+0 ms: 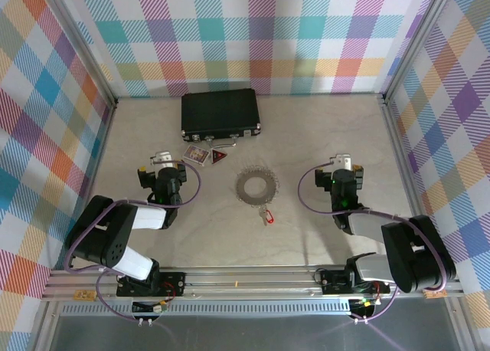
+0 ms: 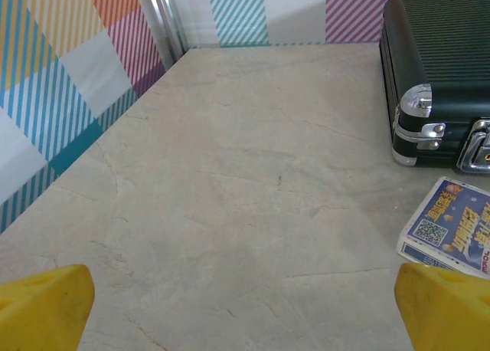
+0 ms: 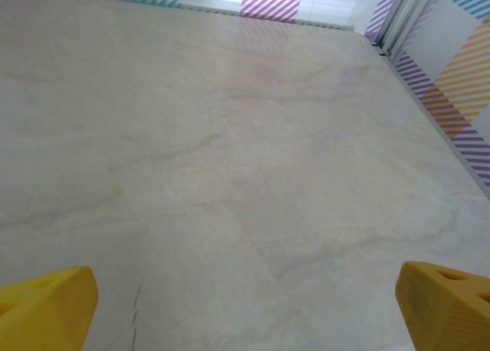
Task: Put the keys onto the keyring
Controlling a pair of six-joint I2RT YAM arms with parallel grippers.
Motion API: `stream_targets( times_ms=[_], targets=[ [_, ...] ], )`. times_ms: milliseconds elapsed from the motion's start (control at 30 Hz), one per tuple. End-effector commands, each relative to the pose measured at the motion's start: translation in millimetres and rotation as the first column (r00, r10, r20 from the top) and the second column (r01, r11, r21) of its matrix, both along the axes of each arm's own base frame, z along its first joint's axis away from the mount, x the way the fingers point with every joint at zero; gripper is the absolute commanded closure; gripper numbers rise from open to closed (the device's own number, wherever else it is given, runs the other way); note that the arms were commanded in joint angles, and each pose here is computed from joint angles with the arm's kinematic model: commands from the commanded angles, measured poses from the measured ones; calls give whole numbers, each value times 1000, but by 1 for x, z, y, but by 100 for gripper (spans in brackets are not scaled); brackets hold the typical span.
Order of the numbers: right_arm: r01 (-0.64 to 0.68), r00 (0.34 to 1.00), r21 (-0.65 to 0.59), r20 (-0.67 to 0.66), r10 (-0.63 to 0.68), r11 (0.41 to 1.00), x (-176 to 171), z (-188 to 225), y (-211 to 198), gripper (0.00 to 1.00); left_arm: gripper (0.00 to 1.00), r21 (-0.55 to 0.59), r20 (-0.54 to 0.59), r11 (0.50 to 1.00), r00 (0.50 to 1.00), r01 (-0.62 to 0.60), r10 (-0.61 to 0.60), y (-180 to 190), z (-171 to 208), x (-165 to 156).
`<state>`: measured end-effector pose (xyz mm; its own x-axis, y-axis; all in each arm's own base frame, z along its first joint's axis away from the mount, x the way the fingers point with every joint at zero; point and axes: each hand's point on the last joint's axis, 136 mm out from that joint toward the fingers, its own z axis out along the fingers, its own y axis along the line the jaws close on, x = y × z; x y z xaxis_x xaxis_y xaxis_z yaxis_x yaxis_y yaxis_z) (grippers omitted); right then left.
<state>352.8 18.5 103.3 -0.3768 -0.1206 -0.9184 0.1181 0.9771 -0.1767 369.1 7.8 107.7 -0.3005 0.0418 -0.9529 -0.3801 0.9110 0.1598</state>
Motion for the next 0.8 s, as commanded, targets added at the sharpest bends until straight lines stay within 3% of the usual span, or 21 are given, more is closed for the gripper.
stream_targets(
  times_ms=[0,300,433,767],
  targets=[
    [-8,995,72,96,1,997,15,24,0,1,0,-15,69,1000,998,-3,4,3,11,5],
    [-9,999,117,35,5,993,33,16,-7,1,0,-13,51,1000,999,-3,4,2,9,7],
    [20,997,121,77,-29,992,39,8,-16,1,0,-4,12,999,999,35,-35,-5,5,15],
    [18,999,180,-30,-13,983,53,-4,-21,1,0,-42,-3,998,998,55,-55,-2,1,18]
  ],
)
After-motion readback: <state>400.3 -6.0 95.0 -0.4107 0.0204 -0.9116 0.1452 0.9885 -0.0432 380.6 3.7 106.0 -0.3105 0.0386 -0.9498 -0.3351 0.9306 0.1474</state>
